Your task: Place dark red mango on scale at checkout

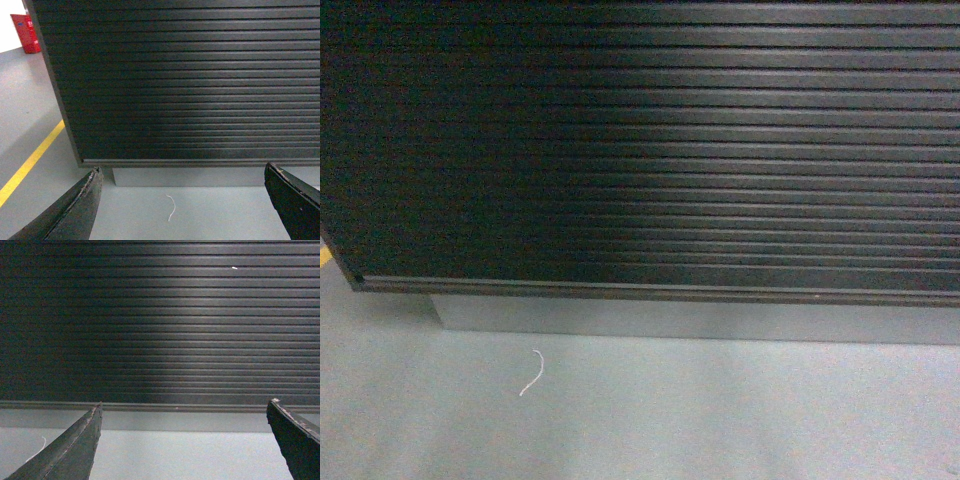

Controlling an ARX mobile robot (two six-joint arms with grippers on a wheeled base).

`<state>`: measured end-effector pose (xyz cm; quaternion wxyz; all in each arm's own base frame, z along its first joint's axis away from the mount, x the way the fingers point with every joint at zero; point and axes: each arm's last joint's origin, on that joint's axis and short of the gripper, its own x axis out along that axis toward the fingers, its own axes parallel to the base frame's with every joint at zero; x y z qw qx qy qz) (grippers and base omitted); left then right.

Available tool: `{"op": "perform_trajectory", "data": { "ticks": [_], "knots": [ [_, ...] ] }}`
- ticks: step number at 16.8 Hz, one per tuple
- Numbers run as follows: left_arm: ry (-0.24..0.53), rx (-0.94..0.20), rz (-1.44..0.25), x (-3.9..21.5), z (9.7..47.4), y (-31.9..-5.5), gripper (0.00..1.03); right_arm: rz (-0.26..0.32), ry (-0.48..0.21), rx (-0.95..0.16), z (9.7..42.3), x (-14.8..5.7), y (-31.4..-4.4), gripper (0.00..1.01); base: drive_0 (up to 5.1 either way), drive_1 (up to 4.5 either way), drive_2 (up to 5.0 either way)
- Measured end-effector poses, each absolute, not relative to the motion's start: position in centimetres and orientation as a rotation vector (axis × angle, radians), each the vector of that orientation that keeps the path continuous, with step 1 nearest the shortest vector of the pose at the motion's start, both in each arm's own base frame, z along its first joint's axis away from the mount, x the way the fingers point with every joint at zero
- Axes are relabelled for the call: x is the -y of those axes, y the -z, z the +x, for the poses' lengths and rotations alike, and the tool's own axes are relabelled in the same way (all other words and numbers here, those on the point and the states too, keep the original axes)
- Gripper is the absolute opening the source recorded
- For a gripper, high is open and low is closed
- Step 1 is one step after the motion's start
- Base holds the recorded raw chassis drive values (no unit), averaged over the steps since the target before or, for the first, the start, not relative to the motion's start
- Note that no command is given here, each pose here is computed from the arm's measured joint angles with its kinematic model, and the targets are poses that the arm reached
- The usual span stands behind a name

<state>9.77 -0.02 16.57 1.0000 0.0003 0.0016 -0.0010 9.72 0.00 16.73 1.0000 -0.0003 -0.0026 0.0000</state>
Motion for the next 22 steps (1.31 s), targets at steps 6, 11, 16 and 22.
{"op": "perform_trajectory", "data": {
  "ticks": [6, 11, 16, 22],
  "knots": [
    [0.002, -0.001, 0.001, 0.02, 9.77, -16.60, 0.98, -0.001, 0.000, 0.006, 9.72, 0.00, -16.74, 0.98, 0.0, 4.31, -4.3],
    [0.002, -0.008, 0.001, 0.02, 9.77, -16.53, 0.98, -0.001, 0.000, 0.001, 9.72, 0.00, -16.69, 0.98, 0.0, 4.31, -4.3],
    [0.002, -0.003, 0.001, 0.02, 9.77, -16.57, 0.98, -0.001, 0.000, 0.004, 9.72, 0.00, -16.72, 0.98, 0.0, 4.31, -4.3],
    [0.002, -0.003, 0.001, 0.02, 9.77, -16.58, 0.98, -0.001, 0.000, 0.004, 9.72, 0.00, -16.72, 0.98, 0.0, 4.31, -4.3]
  ]
}}
